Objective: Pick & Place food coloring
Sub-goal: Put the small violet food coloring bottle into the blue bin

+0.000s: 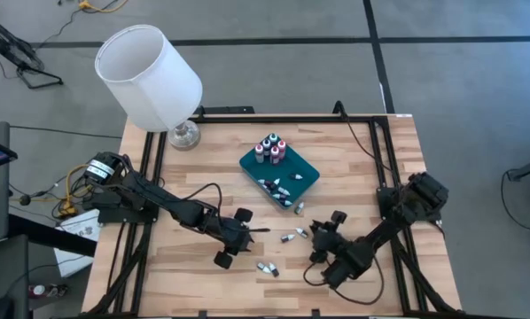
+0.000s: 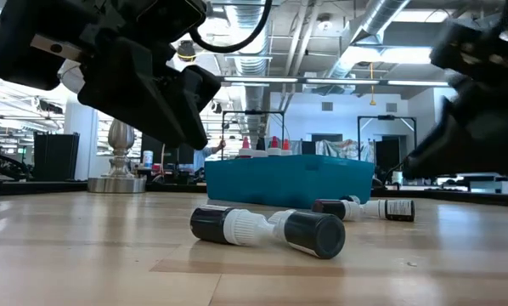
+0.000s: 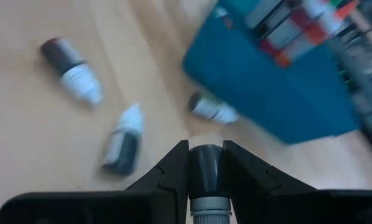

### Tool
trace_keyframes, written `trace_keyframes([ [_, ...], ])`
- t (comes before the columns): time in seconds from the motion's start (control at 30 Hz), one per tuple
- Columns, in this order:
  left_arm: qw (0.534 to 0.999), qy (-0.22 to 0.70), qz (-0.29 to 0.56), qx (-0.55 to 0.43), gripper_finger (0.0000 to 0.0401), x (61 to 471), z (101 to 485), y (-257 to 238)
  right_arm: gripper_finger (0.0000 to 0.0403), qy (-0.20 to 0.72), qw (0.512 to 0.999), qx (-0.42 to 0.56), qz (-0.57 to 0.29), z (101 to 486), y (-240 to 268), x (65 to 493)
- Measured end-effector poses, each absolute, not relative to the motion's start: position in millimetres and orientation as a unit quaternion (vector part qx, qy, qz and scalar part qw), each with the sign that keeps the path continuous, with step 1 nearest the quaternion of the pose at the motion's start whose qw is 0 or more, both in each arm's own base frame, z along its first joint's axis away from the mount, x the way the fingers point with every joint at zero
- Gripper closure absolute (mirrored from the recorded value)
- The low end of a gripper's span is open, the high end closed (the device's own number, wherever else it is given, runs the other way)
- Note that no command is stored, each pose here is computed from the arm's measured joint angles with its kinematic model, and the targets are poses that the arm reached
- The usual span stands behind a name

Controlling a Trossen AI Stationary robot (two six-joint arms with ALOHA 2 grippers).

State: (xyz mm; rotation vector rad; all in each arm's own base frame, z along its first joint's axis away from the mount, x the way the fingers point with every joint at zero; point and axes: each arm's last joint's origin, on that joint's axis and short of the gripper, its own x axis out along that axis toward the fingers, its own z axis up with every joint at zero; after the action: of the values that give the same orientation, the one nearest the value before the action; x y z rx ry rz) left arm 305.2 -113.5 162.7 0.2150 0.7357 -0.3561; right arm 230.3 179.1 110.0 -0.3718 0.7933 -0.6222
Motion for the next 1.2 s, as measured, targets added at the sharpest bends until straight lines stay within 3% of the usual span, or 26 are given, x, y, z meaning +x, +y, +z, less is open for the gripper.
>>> trace_keyframes([
  [0.27,0.914,0.359,-0.167,0.092,0.0275,305.2,162.7,-113.4,0.0321,0.372,0.834,-0.225,-0.339,160.0,159.4,244.5],
  [0.67,0.923,0.351,-0.100,0.120,0.0275,307.1,163.6,-109.2,0.0321,0.359,0.816,-0.199,-0.407,227.0,84.8,254.3],
  [0.9,0.926,0.349,-0.065,0.128,0.0275,307.4,163.8,-107.2,0.0321,0.384,0.784,-0.179,-0.454,221.3,40.7,272.4],
  [1.0,0.926,0.351,-0.058,0.124,0.0275,307.1,163.4,-106.9,0.0321,0.411,0.782,-0.174,-0.435,205.0,23.6,279.4],
  [1.2,0.926,0.356,-0.052,0.109,0.0275,306.4,162.7,-106.7,0.0321,0.394,0.833,-0.149,-0.358,178.6,-9.4,291.5],
])
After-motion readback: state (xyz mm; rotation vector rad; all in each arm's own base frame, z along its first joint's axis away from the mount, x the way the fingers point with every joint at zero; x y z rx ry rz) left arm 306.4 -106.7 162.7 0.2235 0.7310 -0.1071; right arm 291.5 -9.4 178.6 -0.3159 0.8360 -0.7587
